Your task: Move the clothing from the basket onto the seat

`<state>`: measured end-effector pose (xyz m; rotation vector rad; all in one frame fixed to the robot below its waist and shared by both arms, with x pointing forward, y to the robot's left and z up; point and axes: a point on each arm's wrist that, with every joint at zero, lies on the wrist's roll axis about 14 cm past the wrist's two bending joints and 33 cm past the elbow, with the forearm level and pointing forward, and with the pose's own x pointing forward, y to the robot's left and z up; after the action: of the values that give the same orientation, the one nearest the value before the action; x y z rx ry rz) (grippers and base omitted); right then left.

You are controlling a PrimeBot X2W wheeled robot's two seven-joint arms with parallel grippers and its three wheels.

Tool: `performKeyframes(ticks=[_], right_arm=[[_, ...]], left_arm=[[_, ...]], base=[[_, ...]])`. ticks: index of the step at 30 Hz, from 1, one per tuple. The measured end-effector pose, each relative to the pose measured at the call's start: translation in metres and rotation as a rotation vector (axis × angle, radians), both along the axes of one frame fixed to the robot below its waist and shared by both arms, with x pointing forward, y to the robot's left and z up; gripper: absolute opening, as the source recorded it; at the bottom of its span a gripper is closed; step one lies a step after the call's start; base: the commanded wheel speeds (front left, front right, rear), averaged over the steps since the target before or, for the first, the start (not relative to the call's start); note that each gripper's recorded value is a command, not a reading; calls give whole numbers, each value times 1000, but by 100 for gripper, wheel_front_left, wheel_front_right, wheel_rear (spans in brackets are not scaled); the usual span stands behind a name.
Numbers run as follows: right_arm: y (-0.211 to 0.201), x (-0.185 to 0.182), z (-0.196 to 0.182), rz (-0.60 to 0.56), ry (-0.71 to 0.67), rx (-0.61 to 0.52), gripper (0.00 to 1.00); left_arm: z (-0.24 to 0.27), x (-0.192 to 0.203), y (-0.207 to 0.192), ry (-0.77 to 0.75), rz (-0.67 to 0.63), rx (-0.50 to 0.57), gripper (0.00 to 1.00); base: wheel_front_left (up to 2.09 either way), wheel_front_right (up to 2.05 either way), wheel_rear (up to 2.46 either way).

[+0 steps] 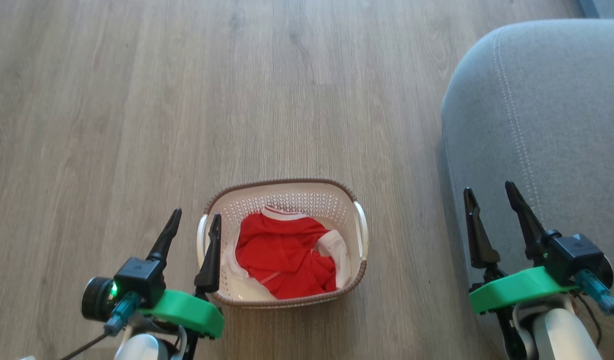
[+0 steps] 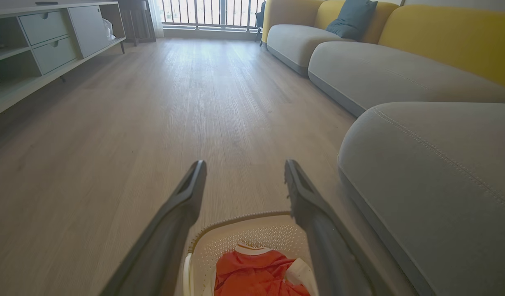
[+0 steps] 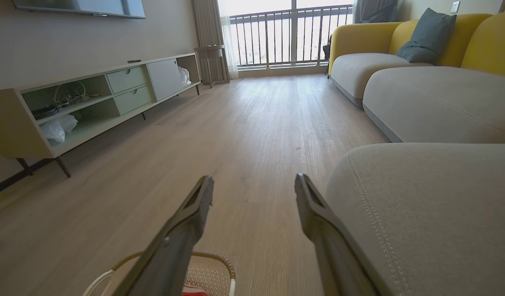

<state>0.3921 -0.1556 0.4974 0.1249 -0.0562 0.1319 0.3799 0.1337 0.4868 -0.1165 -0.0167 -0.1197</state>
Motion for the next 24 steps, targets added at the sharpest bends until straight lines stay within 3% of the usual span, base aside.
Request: performKeyframes(ticks=[9,13,24], right_arm=[[-4,17,-20,-5,47,-60,100],[-10,29,-36,-23,83,-46,100],[-29,54,-86,-78,190,-38,100]], left_arm=[[-18,24,-14,39,-66,0,100],[-52,34,-26,128,-127,26,100],[-149,47,-67,327,-392,200,100]], base=[[0,0,0],[0,0,0],[0,0,0]])
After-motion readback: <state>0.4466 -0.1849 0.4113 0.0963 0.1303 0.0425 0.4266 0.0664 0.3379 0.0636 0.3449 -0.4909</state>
